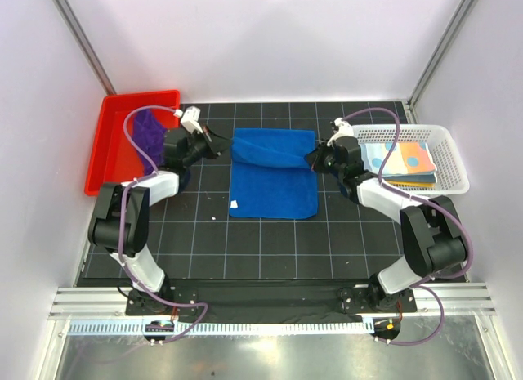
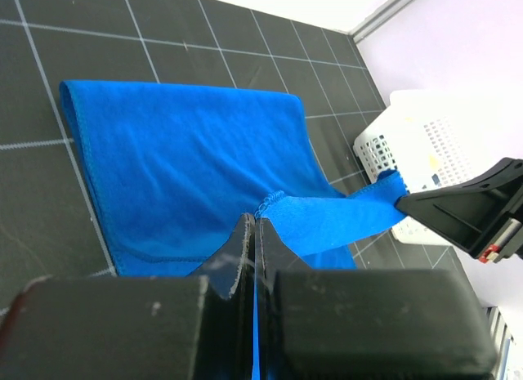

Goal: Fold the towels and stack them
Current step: Fold the towel

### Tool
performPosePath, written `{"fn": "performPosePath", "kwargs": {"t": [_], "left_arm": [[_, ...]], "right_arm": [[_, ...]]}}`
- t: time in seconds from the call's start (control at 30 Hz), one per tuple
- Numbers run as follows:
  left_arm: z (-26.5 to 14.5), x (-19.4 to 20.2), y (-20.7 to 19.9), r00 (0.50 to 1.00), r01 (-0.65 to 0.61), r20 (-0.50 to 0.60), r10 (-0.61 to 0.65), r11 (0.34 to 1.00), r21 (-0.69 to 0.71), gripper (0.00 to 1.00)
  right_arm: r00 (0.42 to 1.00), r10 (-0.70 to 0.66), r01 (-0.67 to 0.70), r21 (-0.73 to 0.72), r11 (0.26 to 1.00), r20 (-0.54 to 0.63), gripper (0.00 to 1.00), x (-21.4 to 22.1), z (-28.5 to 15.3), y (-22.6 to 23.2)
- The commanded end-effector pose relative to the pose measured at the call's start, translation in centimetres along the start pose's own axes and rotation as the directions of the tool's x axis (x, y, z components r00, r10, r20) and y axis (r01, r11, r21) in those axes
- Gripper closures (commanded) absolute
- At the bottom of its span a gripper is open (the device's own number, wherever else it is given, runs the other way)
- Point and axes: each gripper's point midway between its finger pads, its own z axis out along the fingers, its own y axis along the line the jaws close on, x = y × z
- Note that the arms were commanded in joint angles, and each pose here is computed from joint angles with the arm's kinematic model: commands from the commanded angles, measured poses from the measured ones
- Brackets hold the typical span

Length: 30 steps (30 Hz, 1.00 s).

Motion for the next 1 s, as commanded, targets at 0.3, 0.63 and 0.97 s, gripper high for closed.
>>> {"fn": "performPosePath", "kwargs": {"t": [0.3,0.63,0.97], "left_arm": [[-2.3,-4.1,-3.8,0.99,-0.088,0.112,0.083,0.995,0.044,1.0],[-3.0,-1.0,-3.1,0.997,-0.059,0.059,0.058,0.998,0.028,1.0],[-2.6,4.4,-1.9,1.0,-0.009,-0.02,0.009,1.0,0.012,1.0]], "right_arm": [[0.988,-0.032,0.041,-0.055,0.998,0.154,0.99,-5.3,-3.2,3.6],[0.995,-0.019,0.024,-0.045,0.999,0.099,0.99,-1.8,-3.3,2.7],[1.0,0.005,-0.006,-0.036,0.999,-0.02,0.99,3.3,-2.6,1.2]]}}
